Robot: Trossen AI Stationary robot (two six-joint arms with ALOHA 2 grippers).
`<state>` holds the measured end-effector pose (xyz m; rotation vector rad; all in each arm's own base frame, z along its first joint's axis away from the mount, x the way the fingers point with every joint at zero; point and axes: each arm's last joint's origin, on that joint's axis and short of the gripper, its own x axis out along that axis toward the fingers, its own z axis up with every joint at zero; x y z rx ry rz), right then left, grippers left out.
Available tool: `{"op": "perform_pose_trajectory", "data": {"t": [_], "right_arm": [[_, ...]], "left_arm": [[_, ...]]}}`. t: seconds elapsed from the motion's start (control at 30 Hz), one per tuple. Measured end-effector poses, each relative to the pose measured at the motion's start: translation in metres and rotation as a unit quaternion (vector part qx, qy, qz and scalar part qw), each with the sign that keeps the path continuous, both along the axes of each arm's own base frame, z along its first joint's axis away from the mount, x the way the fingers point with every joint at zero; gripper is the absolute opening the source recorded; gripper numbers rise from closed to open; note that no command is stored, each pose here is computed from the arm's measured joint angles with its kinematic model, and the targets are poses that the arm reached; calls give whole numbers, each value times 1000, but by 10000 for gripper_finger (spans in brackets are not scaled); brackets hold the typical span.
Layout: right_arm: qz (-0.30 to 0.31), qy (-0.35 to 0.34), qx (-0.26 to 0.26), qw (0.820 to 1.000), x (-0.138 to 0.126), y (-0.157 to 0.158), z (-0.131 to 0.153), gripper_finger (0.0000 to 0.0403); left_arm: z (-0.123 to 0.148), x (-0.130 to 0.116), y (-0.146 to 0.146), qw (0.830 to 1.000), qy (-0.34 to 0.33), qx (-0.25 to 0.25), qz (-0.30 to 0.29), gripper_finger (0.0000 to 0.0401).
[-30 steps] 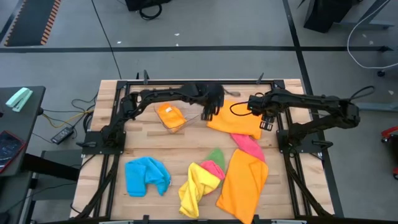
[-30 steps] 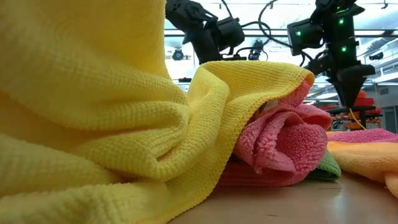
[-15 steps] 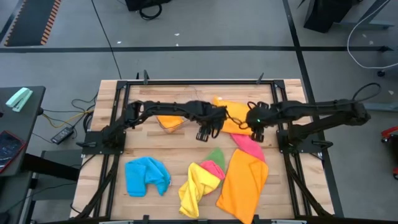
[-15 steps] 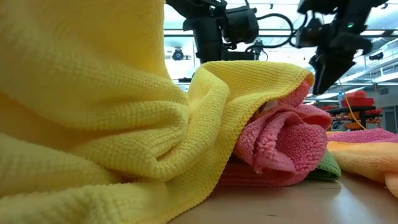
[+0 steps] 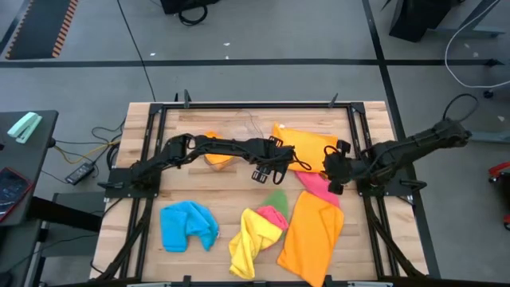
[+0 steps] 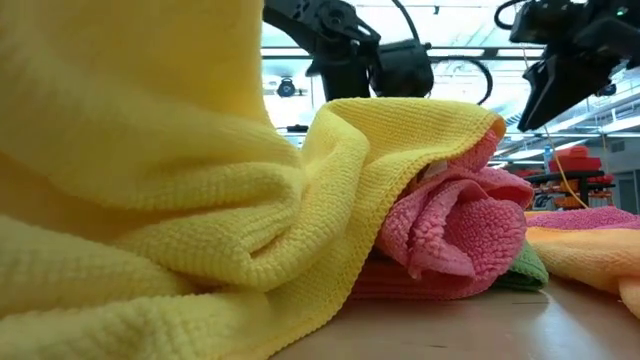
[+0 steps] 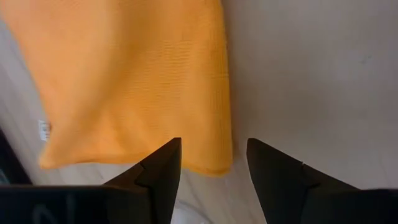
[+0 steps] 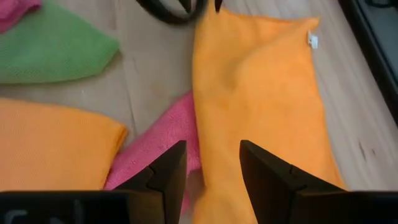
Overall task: Fold microfiber towels
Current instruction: Fold the orange microfiber towel
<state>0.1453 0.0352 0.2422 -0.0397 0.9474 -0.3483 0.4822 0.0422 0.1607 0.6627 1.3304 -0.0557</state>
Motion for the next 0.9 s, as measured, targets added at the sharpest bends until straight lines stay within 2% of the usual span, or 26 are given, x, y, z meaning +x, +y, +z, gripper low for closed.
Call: {"op": "perform_pose_trajectory", "data": {"t": [0.27,0.43,0.67,0.83,0.9], "right_arm": [[13,-11,6,1000,-1,11,-1,156],[14,-12,3,1000,0,11,0,156],[17,-21,5,1000,1,12,0,156],[20,-21,-2,1000,1,12,1,156],[22,-23,-13,999,3,12,0,156]], "left_arm": [[-10,1,1,1000,12,15,1,189],[-11,0,3,1000,20,14,11,168],[-23,0,6,999,36,19,14,110],[-22,-1,-6,997,48,61,-1,29],[-15,-1,-12,997,44,69,-5,12]]}}
